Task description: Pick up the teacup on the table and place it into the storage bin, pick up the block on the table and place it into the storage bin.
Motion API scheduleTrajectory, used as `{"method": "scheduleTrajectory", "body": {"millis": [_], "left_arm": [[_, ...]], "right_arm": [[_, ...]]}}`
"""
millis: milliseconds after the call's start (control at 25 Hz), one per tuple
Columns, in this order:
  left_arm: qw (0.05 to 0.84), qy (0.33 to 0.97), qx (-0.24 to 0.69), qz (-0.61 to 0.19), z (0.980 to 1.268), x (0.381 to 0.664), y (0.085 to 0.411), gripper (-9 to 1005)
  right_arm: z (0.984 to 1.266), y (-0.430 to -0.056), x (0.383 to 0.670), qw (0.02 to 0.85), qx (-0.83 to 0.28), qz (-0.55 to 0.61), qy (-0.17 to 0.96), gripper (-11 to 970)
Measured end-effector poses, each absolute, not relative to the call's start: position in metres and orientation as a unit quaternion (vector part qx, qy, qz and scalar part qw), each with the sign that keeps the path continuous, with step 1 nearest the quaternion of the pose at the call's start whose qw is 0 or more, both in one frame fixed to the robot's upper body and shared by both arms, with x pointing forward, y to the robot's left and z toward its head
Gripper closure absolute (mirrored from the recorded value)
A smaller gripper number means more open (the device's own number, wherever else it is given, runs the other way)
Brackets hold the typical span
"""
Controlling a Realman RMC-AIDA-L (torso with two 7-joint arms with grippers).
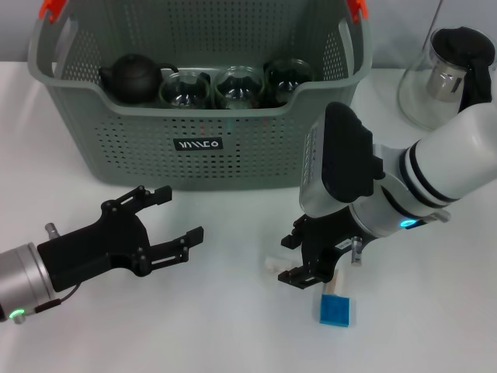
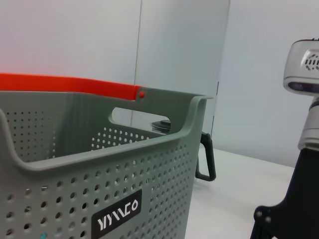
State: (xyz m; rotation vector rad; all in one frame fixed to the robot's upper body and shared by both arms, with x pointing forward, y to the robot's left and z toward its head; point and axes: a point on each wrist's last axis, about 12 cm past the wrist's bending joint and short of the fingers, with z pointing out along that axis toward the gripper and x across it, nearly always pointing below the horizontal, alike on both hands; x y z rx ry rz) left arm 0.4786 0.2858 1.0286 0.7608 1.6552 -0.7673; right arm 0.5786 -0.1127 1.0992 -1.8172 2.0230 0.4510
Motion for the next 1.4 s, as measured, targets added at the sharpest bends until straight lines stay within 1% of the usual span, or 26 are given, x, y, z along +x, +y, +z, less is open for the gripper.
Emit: {"method": "scheduleTrajectory", "body": {"millis": [600, 720, 920, 1120, 1400], "left_arm": [[0.547, 0.706, 0.312, -0.323, 1.0247, 0.4784, 0.2840, 122], [0.547, 0.707, 0.312, -0.323, 1.0245, 0.4784, 0.2837, 122], [0.547, 0.707, 0.312, -0.323, 1.0244, 0.4785, 0.2838, 122], [0.547, 0.707, 0.312, -0.322, 1.0245, 0.4789, 0.2837, 122], [0.546, 0.709, 0.311, -0.321, 1.0239, 0.4792, 0.2836, 122]], "right_arm": [[1.0916, -0.1067, 0.5751, 0.189, -0.654, 0.156, 0.716, 382], [1.0921, -0.1068, 0.5757, 0.189, -0.651, 0.156, 0.719, 440], [1.0922, -0.1077, 0.5763, 0.187, -0.647, 0.155, 0.723, 670], [1.0921, -0.1079, 0.5761, 0.185, -0.646, 0.156, 0.724, 848], [1.0921, -0.1091, 0.5762, 0.183, -0.642, 0.157, 0.728, 851]]}}
